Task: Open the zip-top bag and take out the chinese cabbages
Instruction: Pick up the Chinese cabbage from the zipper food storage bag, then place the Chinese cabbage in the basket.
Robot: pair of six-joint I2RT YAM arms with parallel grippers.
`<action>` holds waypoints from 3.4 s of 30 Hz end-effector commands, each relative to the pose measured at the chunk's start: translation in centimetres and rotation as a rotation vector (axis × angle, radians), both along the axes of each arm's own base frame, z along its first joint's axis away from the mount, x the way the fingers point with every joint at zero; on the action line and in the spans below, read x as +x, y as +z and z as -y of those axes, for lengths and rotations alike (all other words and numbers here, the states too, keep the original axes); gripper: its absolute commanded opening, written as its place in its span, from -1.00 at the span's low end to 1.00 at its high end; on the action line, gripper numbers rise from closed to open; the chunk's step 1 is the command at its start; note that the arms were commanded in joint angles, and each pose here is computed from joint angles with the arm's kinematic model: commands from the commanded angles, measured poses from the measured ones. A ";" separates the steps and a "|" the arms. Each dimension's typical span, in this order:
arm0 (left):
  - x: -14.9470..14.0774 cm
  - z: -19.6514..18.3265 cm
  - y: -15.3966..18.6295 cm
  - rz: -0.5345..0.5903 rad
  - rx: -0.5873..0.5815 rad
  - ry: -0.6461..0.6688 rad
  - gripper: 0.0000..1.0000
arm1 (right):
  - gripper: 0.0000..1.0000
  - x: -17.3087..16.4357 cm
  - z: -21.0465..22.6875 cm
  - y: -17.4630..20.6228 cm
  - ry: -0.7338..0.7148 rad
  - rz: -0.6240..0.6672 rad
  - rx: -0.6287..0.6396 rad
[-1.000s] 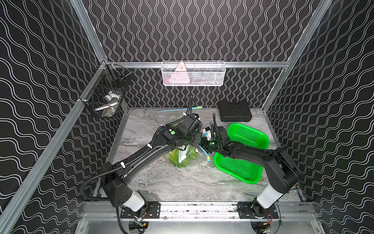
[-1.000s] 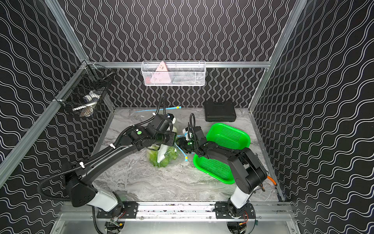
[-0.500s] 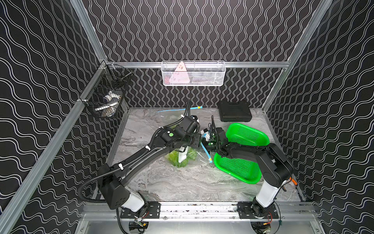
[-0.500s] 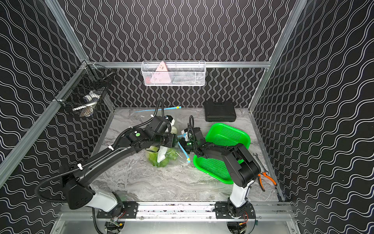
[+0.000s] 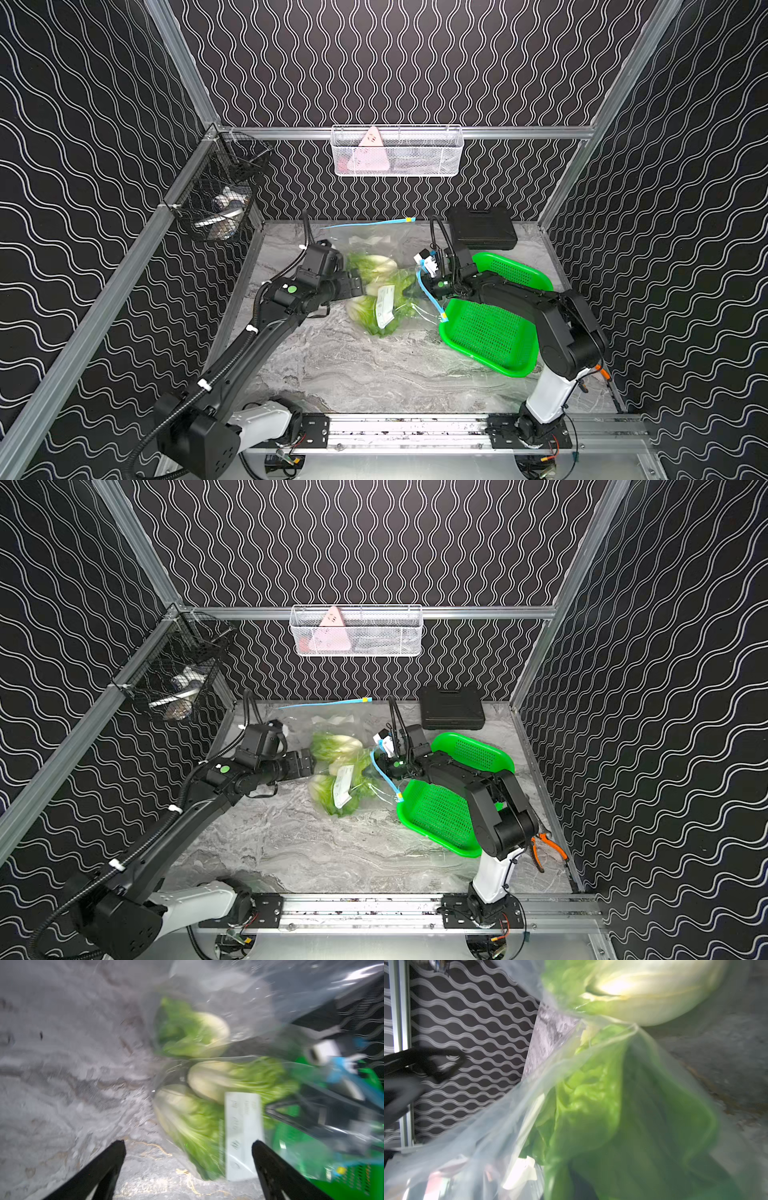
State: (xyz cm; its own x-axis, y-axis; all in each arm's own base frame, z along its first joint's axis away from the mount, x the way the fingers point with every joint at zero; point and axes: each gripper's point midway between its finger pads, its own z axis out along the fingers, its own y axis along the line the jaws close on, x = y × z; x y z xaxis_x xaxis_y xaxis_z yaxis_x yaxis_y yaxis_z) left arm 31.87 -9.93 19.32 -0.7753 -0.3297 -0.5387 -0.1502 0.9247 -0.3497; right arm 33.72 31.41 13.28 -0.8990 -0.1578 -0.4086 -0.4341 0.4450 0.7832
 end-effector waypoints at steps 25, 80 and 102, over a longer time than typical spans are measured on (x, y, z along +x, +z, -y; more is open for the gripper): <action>2.4 0.6 -11.3 -0.041 -0.546 0.228 0.20 | -1.00 -0.3 0.6 -1.2 0.182 -0.025 -0.019; 0.3 -8.9 -13.8 -0.023 -0.476 0.543 -1.00 | -1.00 3.5 15.1 16.4 -0.513 0.451 -0.228; 0.4 -8.6 -13.6 -0.028 -0.484 0.524 -1.00 | -1.00 3.0 24.7 4.8 -1.037 0.358 -0.503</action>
State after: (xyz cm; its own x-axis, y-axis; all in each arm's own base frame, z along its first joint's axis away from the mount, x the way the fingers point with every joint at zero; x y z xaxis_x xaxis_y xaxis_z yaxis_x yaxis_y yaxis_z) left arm 32.00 -1.30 5.39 -0.4502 -0.8687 -0.2068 -0.5626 0.4558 -0.6898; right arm 34.17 5.65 17.03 -0.6172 0.3098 -0.7232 0.1835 0.9506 0.2505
